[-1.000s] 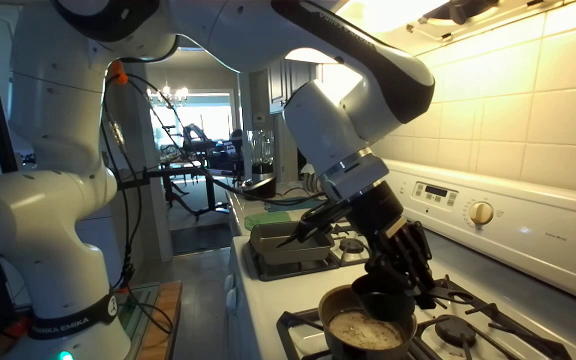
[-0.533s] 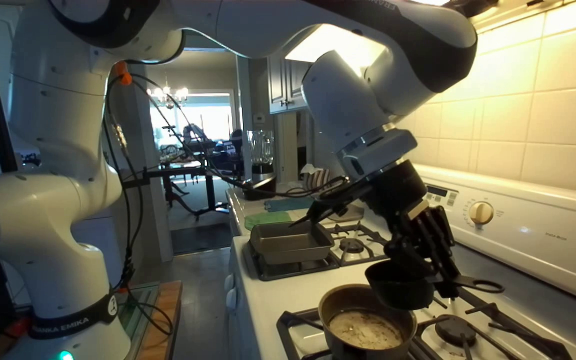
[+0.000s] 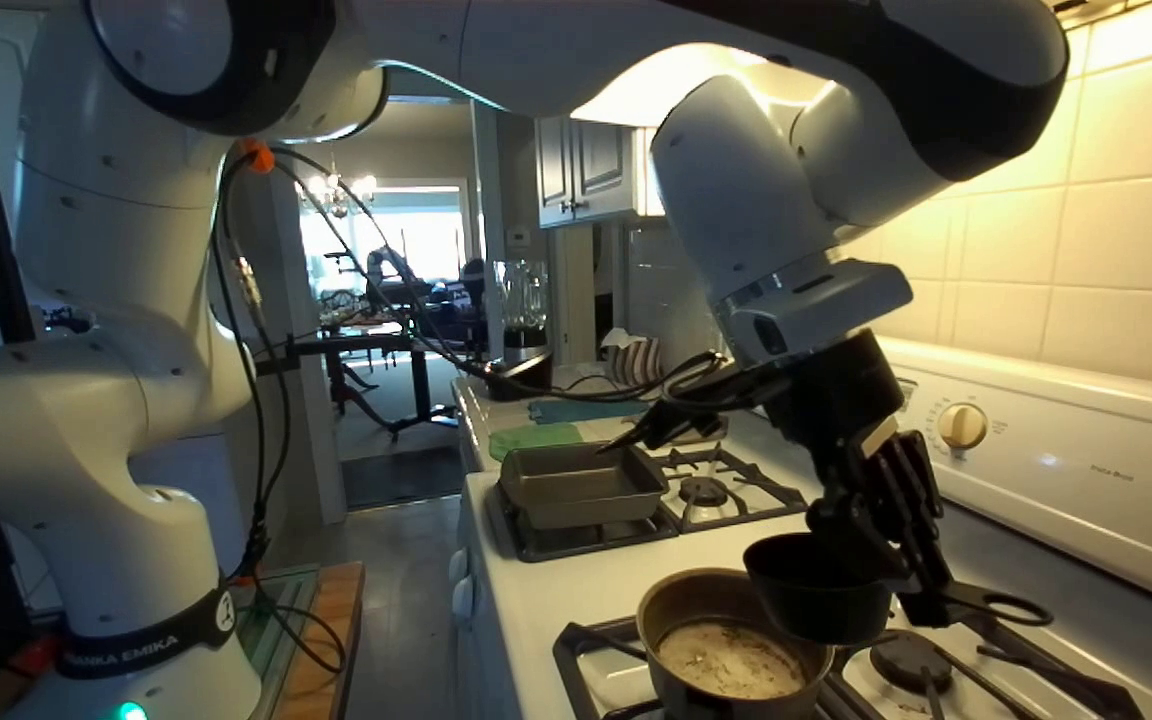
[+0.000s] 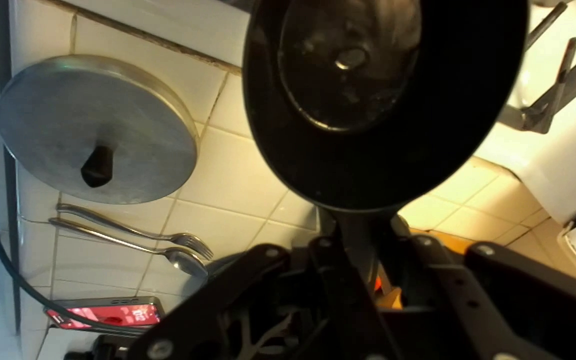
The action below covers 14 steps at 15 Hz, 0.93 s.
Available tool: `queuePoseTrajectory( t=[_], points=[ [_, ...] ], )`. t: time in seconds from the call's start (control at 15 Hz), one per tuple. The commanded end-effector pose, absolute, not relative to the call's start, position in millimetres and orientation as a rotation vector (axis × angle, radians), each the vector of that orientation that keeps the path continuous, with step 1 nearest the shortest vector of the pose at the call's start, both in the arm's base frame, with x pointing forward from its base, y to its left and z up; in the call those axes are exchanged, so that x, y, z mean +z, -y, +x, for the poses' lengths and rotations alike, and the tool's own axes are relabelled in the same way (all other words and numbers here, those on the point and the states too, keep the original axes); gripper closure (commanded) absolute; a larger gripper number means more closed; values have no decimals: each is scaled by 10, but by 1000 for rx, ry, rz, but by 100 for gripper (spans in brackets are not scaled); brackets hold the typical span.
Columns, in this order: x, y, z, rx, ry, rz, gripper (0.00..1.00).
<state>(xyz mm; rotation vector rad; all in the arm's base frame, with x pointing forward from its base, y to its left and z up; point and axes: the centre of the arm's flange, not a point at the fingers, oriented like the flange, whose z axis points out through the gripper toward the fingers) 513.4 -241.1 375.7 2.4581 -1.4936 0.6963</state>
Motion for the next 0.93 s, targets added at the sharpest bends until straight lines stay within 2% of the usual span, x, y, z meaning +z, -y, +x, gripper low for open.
queuePoseTrajectory(
  t=[0.0,0.87],
  points=[
    [3820,2700,5341,617,1465,2501,94],
    [3786,3113,5404,527,1369,2567,94]
  ],
)
